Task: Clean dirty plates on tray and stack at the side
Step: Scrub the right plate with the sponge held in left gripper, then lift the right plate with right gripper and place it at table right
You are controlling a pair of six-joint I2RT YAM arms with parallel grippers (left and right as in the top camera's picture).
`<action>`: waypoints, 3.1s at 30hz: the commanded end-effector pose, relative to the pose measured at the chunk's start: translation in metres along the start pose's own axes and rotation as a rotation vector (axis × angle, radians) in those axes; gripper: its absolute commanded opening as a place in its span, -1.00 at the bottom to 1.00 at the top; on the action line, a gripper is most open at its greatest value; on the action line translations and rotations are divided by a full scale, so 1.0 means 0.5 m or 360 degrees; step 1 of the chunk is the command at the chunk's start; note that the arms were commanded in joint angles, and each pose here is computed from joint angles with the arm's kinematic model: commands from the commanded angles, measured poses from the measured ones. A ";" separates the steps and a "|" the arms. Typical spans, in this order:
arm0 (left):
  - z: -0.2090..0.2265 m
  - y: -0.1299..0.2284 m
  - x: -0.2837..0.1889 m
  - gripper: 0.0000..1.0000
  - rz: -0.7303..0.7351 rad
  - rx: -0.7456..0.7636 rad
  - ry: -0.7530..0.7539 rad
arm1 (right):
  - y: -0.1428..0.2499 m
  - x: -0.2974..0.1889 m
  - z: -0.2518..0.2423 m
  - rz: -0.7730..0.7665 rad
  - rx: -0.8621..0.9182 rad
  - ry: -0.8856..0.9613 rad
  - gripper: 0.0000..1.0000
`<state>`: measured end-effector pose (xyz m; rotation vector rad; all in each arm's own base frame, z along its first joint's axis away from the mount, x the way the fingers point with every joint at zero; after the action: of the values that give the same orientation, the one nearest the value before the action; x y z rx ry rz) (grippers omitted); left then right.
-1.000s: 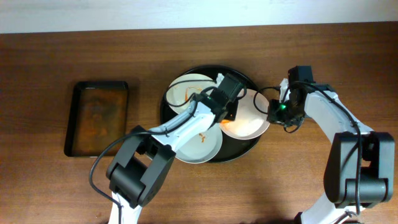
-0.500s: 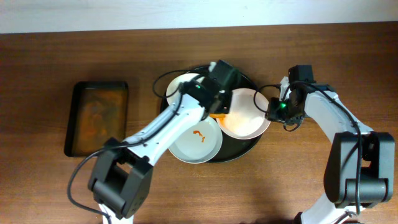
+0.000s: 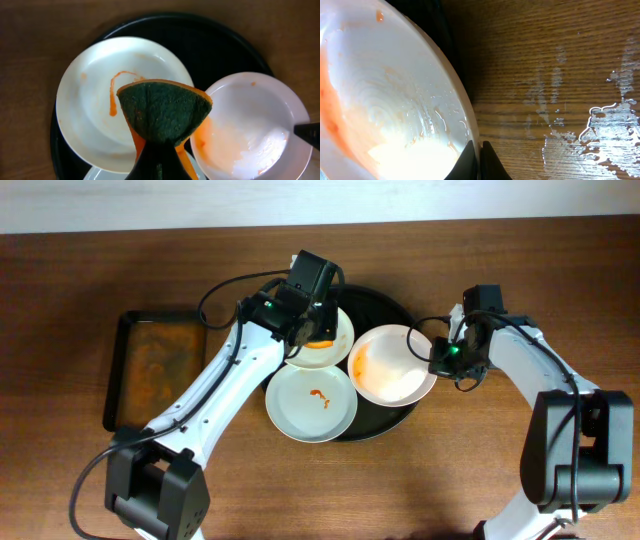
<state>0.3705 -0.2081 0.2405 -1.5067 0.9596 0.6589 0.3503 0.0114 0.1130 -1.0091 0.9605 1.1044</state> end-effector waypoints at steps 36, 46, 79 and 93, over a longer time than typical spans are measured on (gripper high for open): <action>0.080 -0.038 -0.033 -0.99 -0.0032 -0.0137 -0.0047 | 0.063 -0.279 0.289 -0.1040 -0.0730 0.1841 -0.92; 0.081 -0.034 -0.033 -0.99 -0.0014 -0.0136 -0.0054 | 0.076 -0.282 0.310 -0.1095 -0.0772 0.1871 -0.92; 0.084 -0.028 -0.033 -1.00 0.0019 -0.0133 -0.0068 | -0.024 -0.228 -0.273 -0.0359 0.0865 0.0751 -0.92; 0.084 -0.028 -0.033 -0.99 0.0018 -0.0132 -0.0068 | -0.051 -0.226 -0.179 -0.0373 0.0394 -0.0084 0.29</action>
<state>0.3799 -0.1665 0.2345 -1.5247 0.9412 0.7938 0.3372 -0.1285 0.1838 -0.9061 1.1595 0.6440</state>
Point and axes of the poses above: each gripper's point midway between its finger pads, its own x axis out along the fingers, its own z axis along the line the jaws close on, y = z × x, the point moved 9 cm from there along -x, back along the fingers, and after that the axes turned 3 degrees about -x, right-handed, at the moved point
